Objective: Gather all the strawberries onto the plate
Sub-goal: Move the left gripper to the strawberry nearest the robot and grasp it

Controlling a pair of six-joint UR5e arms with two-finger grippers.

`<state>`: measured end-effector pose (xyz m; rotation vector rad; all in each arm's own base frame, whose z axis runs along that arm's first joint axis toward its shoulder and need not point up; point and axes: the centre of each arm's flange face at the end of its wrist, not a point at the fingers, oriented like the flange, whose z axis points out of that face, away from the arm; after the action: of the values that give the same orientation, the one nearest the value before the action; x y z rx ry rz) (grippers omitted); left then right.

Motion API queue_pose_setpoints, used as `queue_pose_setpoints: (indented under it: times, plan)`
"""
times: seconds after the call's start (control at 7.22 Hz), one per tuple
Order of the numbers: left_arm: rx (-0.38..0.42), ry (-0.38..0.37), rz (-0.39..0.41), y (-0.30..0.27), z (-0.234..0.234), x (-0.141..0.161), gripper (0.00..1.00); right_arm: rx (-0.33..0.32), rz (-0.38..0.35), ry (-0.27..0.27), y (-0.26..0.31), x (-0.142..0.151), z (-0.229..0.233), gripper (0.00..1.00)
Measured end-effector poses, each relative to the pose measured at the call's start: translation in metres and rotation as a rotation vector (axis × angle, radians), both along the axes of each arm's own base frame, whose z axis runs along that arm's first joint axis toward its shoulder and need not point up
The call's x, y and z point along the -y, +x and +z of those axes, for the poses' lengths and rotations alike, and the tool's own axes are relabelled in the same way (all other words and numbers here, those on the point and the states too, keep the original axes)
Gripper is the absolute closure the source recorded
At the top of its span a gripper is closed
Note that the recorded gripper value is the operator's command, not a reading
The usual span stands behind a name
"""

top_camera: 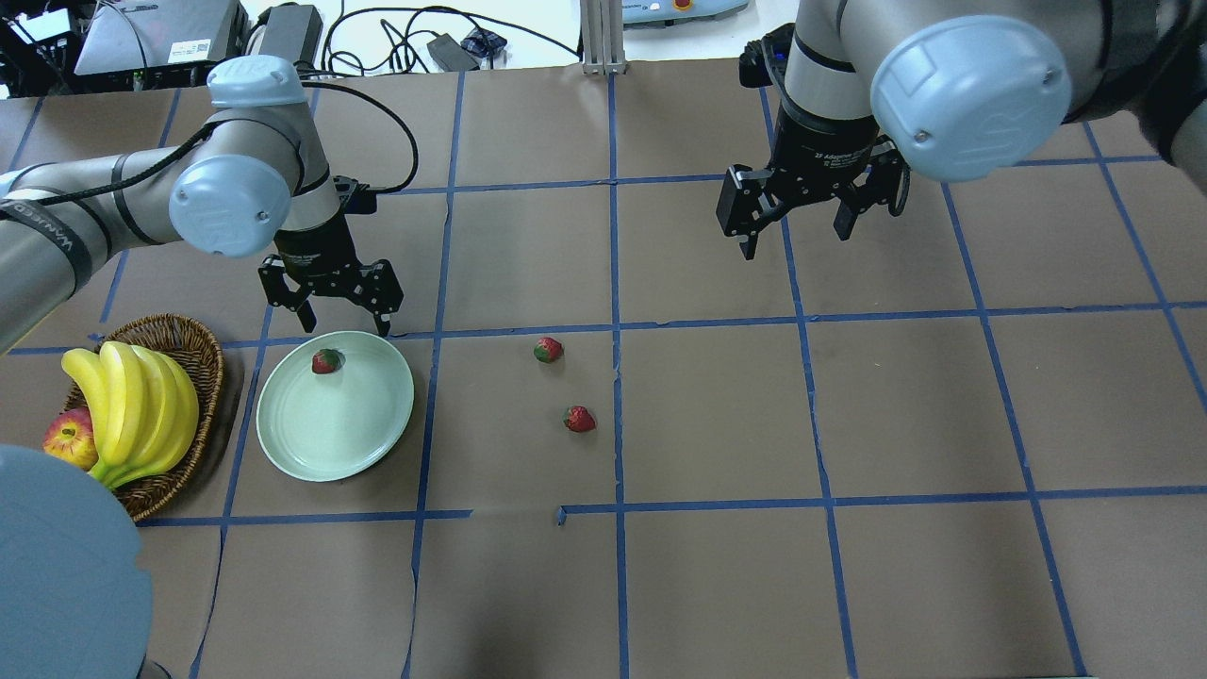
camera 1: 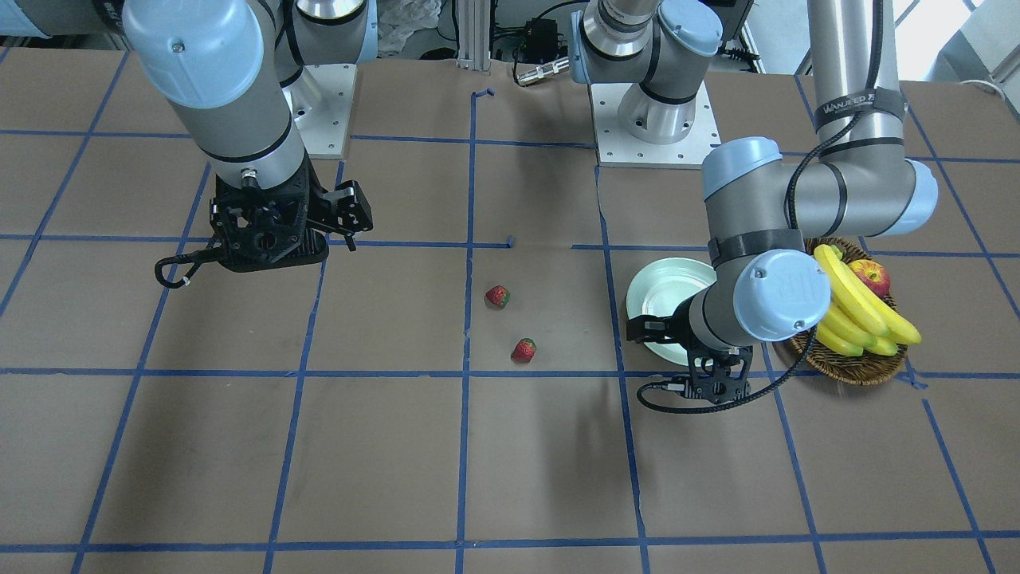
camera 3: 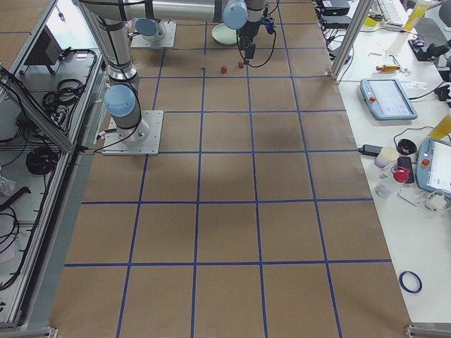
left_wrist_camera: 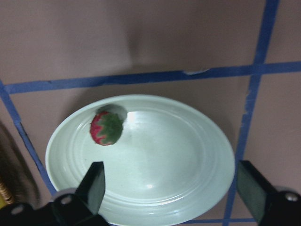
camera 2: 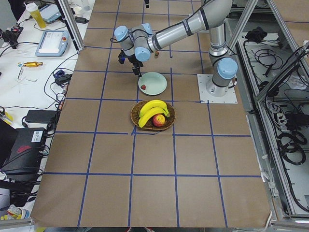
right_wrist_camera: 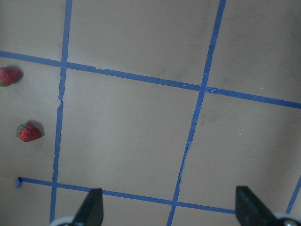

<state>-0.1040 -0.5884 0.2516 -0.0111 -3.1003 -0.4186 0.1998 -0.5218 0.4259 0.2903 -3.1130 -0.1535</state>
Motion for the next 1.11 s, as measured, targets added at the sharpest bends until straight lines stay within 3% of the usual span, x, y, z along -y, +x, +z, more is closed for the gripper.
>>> queue_pose_setpoints:
  times: [0.28,0.55,0.83,1.11]
  plan:
    - [-0.072,-0.053,0.054,-0.046,-0.002,0.003,0.00,-0.001,0.000,0.000,0.000,0.000,0.000,0.00]
    - [-0.171,-0.058,0.118,-0.090,-0.011,0.001,0.04,-0.001,0.000,0.000,0.000,0.000,0.001,0.00]
    - [-0.239,-0.013,0.161,-0.122,-0.040,-0.002,0.12,-0.001,0.000,0.000,0.000,-0.001,0.001,0.00]
    - [-0.238,0.048,0.162,-0.141,-0.072,-0.008,0.16,-0.001,0.001,0.002,0.000,-0.001,0.001,0.00]
